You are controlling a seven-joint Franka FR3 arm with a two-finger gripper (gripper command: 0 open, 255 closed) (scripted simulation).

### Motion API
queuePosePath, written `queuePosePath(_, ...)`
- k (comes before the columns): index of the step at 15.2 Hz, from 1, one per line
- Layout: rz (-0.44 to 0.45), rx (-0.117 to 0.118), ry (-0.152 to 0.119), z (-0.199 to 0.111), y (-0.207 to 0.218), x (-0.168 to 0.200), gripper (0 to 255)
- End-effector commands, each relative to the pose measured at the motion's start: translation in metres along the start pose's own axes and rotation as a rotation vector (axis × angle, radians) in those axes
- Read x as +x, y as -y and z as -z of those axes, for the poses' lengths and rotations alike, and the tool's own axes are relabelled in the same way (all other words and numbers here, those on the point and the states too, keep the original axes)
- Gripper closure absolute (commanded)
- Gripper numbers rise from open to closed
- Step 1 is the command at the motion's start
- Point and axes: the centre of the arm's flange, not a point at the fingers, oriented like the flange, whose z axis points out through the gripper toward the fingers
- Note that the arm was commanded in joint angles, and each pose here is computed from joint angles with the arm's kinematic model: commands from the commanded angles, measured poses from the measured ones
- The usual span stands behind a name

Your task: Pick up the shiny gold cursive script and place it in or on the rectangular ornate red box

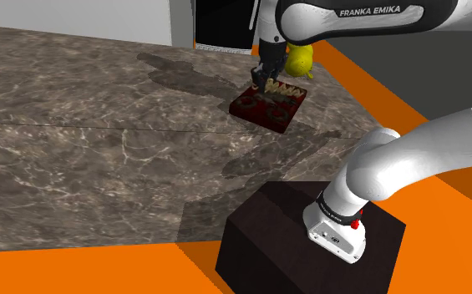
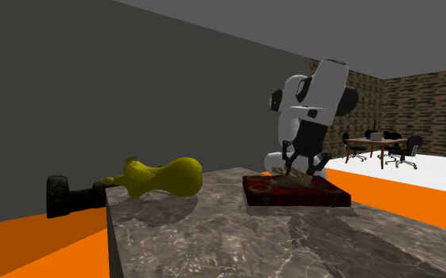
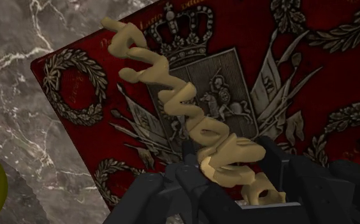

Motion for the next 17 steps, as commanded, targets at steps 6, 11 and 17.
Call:
queuePosePath(6,0.000,0.000,0.000,-0.001,0.000,0.000,0)
queuePosePath(11,0.000,0.000,0.000,-0.001,0.000,0.000,0)
queuePosePath(17,0.000,0.000,0.000,0.049,0.000,0.000,0)
